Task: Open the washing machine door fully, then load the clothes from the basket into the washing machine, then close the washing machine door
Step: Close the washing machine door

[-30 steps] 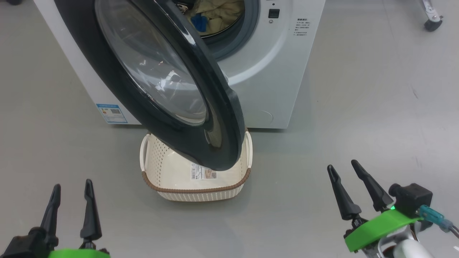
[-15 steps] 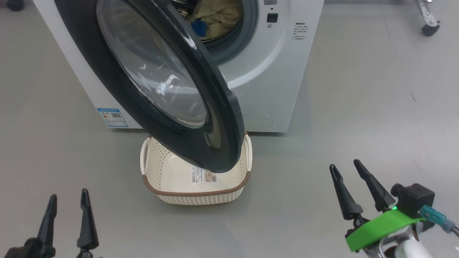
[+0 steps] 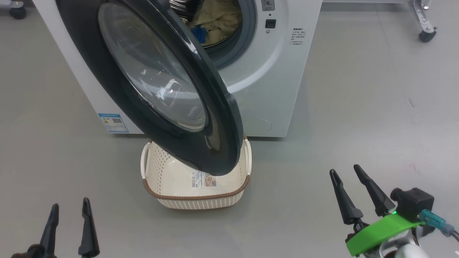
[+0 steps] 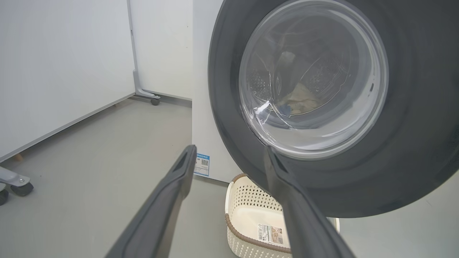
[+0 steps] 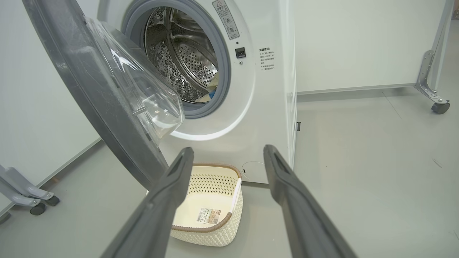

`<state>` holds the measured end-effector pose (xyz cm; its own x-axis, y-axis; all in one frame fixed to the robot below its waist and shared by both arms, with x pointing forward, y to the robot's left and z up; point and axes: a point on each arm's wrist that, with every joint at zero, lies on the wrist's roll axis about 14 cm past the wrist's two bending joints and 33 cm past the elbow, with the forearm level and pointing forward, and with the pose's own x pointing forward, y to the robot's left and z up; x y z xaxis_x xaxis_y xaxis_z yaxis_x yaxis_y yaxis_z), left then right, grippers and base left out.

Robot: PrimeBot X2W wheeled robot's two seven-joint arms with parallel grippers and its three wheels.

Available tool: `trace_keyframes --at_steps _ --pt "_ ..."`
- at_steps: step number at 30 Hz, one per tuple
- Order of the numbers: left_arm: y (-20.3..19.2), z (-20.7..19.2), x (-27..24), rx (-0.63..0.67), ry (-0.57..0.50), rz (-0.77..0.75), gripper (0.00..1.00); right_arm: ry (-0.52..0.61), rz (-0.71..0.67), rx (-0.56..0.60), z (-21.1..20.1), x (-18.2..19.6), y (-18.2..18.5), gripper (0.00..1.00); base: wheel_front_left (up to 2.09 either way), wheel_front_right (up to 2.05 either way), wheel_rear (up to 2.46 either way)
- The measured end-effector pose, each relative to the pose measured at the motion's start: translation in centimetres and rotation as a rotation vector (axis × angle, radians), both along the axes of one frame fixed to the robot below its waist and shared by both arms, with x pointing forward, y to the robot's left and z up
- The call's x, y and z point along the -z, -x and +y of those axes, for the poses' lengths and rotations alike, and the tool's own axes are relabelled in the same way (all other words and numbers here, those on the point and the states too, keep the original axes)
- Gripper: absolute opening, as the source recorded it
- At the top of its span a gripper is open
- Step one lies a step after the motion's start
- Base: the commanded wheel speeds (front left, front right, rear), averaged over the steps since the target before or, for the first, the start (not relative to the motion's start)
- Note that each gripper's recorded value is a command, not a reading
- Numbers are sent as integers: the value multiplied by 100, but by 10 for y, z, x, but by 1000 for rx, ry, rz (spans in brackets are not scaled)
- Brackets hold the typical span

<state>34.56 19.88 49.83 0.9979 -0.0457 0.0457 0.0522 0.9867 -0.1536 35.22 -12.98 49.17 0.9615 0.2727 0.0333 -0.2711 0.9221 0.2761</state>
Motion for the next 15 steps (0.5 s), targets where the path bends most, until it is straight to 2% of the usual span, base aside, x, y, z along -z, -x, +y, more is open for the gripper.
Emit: trace_keyframes --at_steps 15 --pt "2 2 1 -9 7 -1 100 0 11 -2 1 4 4 100 0 0 0"
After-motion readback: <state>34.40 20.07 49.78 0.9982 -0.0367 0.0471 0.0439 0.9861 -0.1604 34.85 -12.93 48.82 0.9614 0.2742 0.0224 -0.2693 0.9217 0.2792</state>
